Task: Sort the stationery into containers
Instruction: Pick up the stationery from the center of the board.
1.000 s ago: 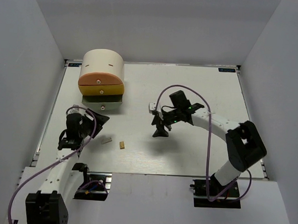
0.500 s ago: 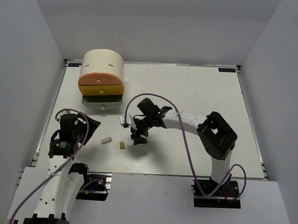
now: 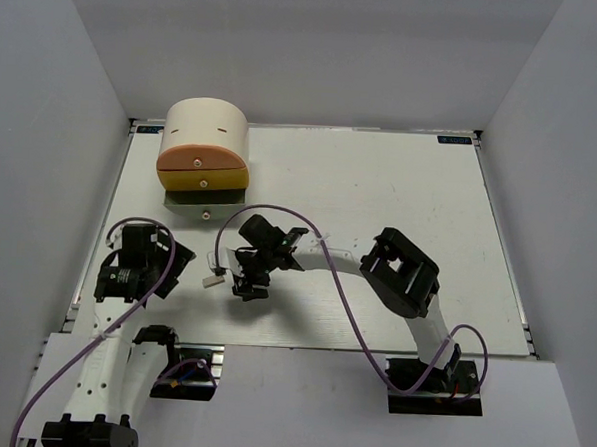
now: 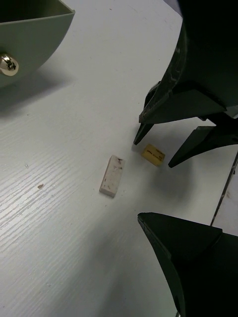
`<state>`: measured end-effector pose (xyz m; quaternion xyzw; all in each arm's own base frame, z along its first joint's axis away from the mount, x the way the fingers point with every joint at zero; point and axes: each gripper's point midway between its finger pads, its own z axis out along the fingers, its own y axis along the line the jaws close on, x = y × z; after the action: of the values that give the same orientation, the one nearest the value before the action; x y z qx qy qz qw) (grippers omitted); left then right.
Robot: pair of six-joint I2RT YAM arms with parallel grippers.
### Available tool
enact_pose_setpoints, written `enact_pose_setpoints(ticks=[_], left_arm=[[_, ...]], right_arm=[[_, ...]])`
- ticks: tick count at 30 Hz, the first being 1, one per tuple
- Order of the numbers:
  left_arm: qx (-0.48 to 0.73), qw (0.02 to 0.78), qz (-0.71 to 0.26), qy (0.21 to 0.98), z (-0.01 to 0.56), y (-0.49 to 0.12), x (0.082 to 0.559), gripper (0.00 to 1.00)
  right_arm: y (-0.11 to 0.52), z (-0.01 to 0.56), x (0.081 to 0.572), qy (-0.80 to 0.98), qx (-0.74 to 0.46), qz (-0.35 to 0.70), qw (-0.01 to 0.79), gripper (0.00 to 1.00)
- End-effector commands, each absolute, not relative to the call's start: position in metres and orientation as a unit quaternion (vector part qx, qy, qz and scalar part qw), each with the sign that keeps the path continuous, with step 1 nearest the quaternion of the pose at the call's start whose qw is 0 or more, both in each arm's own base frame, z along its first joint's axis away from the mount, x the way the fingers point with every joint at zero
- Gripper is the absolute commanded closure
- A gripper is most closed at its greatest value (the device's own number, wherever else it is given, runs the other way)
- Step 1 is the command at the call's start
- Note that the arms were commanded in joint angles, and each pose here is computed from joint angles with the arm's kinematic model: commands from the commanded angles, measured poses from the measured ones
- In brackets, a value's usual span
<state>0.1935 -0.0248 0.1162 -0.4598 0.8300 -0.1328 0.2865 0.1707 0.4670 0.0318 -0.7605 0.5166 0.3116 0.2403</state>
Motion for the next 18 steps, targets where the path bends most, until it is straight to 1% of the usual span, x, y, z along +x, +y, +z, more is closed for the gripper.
enact_pose_setpoints(ticks=[1,2,3,5,6,8,9,10,12,13,16,17,18], left_arm=[[-0.469,0.299,-0.118,0.823,0.127,-0.017,0.192,0.18],[-0.471,0.297,-0.111,0.823,0.126,-0.015,0.190,0.18],[-0.471,0.297,-0.111,0.823,0.125,-0.015,0.190,0.18],[-0.471,0.297,-0.111,0.823,0.125,-0.015,0.190,0.18],[-0.471,0.297,-0.111,0.823,0.125,-0.015,0.190,0.18],[-0.472,0.293,-0.109,0.825,0.122,-0.015,0.189,0.18],[-0.470,0.296,-0.116,0.824,0.124,-0.017,0.191,0.18],[-0.468,0.295,-0.121,0.824,0.122,-0.018,0.192,0.18],[-0.467,0.288,-0.125,0.827,0.118,-0.021,0.194,0.18],[-0.466,0.280,-0.129,0.830,0.114,-0.024,0.192,0.18],[-0.465,0.273,-0.144,0.830,0.108,-0.029,0.197,0.18],[-0.464,0.269,-0.147,0.831,0.104,-0.031,0.197,0.18],[-0.463,0.262,-0.152,0.833,0.101,-0.034,0.197,0.18]], right_arm=[[0.485,0.043,0.178,0.514,-0.756,0.304,0.269,0.29],[0.485,0.039,0.177,0.514,-0.757,0.303,0.266,0.30],[0.485,0.040,0.178,0.517,-0.755,0.302,0.267,0.36],[0.484,0.038,0.178,0.519,-0.756,0.298,0.264,0.40],[0.481,0.036,0.176,0.517,-0.760,0.296,0.260,0.44],[0.473,0.030,0.174,0.520,-0.763,0.291,0.251,0.47],[0.472,0.037,0.176,0.515,-0.765,0.290,0.257,0.49],[0.462,0.028,0.174,0.523,-0.765,0.286,0.246,0.53],[0.457,0.038,0.175,0.522,-0.764,0.284,0.253,0.58],[0.451,0.036,0.172,0.526,-0.763,0.280,0.249,0.64],[0.446,0.053,0.178,0.531,-0.755,0.280,0.264,0.75],[0.445,0.057,0.180,0.536,-0.750,0.279,0.267,0.75],[0.446,0.074,0.189,0.533,-0.745,0.278,0.290,0.77]])
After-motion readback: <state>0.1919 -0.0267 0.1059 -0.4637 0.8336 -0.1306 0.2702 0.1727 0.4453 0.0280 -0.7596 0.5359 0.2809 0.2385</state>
